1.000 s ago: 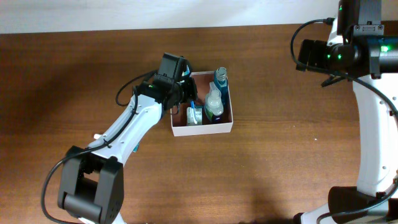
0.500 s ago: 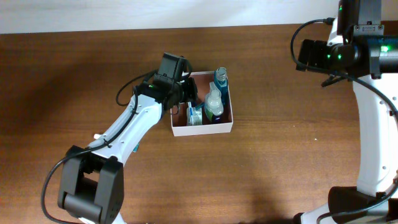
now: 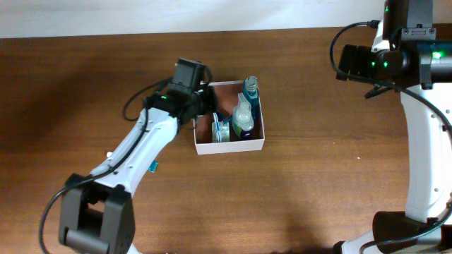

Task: Pack container
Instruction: 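Lift the toothbrush with the left gripper and lower it into the box, then open the left gripper and withdraw it left toward the toothpaste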

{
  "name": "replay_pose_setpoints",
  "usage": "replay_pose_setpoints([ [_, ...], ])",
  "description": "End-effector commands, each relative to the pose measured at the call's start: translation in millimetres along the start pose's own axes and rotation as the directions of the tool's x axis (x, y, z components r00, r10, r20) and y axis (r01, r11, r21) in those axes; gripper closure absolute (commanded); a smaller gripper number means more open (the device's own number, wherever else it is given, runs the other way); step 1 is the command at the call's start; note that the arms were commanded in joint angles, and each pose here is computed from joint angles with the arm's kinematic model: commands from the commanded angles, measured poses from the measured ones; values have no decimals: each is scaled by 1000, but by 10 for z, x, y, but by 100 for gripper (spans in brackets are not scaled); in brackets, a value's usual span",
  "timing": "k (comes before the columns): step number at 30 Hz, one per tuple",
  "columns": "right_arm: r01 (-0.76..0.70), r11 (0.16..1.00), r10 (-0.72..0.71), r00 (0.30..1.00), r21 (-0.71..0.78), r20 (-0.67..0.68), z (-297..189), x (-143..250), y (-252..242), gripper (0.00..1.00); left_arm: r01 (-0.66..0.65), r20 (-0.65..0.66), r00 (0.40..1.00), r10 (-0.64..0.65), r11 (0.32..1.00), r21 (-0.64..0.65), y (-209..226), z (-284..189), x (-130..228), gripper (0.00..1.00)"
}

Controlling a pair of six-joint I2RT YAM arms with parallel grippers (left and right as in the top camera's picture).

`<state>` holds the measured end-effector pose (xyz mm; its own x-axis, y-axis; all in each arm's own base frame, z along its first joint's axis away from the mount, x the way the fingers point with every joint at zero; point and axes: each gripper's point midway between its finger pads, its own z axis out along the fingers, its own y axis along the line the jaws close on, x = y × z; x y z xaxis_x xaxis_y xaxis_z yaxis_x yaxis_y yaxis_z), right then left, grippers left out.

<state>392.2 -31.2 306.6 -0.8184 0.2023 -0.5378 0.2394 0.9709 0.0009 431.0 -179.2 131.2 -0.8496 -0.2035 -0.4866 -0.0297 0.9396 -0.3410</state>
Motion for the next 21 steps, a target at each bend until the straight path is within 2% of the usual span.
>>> replay_pose_setpoints([
  [1,2,1000,-2,1000,14,4,3,-14,-34,1,42,82,996,-30,989,-143,381,-185,-218,69],
  [5,2,1000,-2,1000,14,4,3,-14,-34,1,92,93,993,-70,959,-268,789,-253,-251,75],
  [21,2,1000,-2,1000,14,4,3,-14,-34,1,425,152,905,-398,816,-392,1796,-470,-233,79],
])
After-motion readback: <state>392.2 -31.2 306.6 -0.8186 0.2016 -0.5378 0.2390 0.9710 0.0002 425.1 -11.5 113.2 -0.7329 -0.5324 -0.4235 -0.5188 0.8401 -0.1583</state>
